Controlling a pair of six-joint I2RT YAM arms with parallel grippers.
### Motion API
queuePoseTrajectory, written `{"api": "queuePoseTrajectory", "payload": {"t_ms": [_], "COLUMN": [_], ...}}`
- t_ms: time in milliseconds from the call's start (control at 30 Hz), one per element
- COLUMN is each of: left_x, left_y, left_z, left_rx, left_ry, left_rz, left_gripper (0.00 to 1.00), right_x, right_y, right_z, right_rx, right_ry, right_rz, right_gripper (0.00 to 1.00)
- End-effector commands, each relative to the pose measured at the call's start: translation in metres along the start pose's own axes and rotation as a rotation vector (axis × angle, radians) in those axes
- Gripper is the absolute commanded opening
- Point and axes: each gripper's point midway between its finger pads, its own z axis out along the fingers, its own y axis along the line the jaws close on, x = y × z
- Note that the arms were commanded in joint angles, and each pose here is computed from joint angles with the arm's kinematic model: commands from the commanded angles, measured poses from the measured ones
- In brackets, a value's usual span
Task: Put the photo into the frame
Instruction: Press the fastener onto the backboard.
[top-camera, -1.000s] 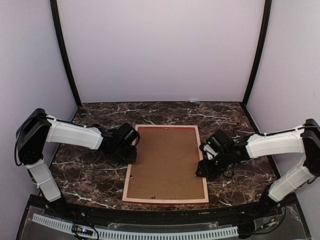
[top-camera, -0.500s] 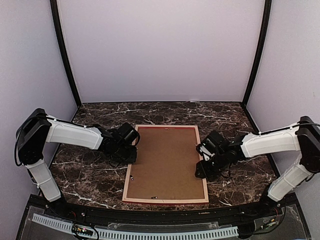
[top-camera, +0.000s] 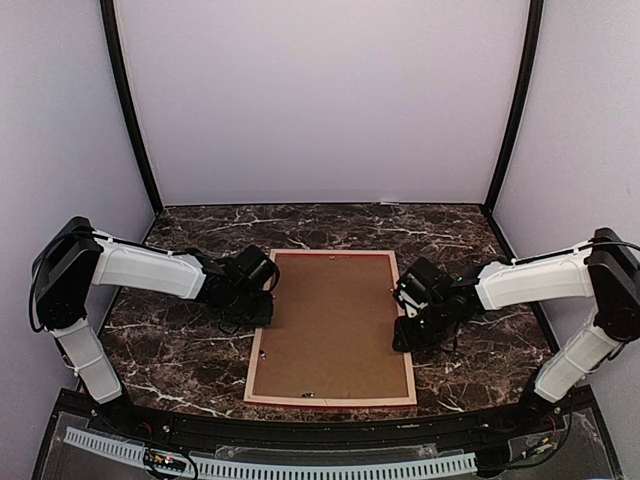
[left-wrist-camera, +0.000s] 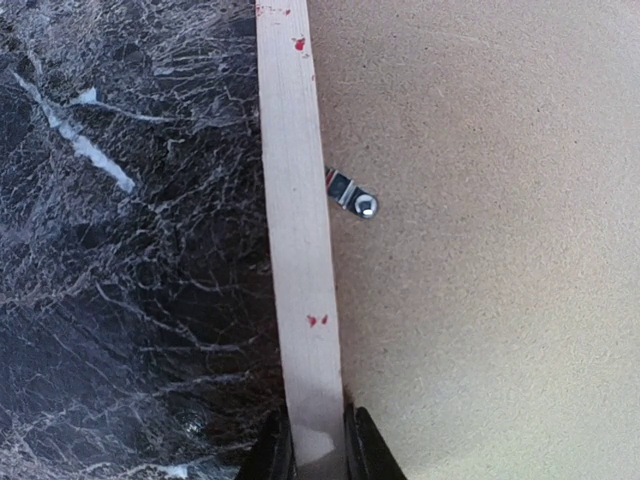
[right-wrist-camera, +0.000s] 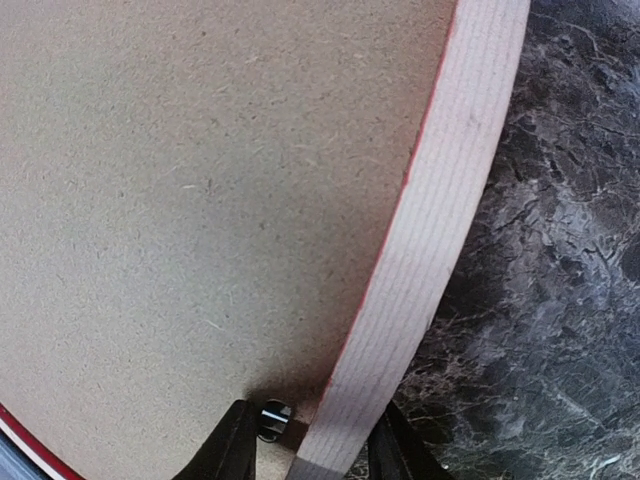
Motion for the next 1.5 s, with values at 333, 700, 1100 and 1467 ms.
{"api": "queuePoseTrajectory", "payload": {"t_ms": [333, 700, 1100, 1467], "left_x": [0.030, 0.030, 0.030, 0.031], "left_y": [0.005, 0.004, 0.003, 0.003], "left_z": [0.009, 0.009, 0.009, 0.010], "left_rx": [0.010, 0.014, 0.014, 0.017], "left_ry": [0.096, 0.095, 0.097, 0.096], "left_rz": [0.046, 0.046, 0.046, 0.046], "left_gripper": [0.10, 0.10, 0.10, 0.10], "right_x": [-0.011, -0.006, -0.016, -0.020], "right_y": [0.001, -0.006, -0.006, -0.010], "right_z": [0.016, 0.023, 0.018, 0.018], "right_rx": [-0.061, -0.119, -0.163, -0.193], "right_ry": [-0.020, 0.007, -0.008, -0.013], "right_rz": [0.068, 0.122, 0.156, 0.186], "right_gripper": [0.27, 0.20, 0.37, 0.33]}}
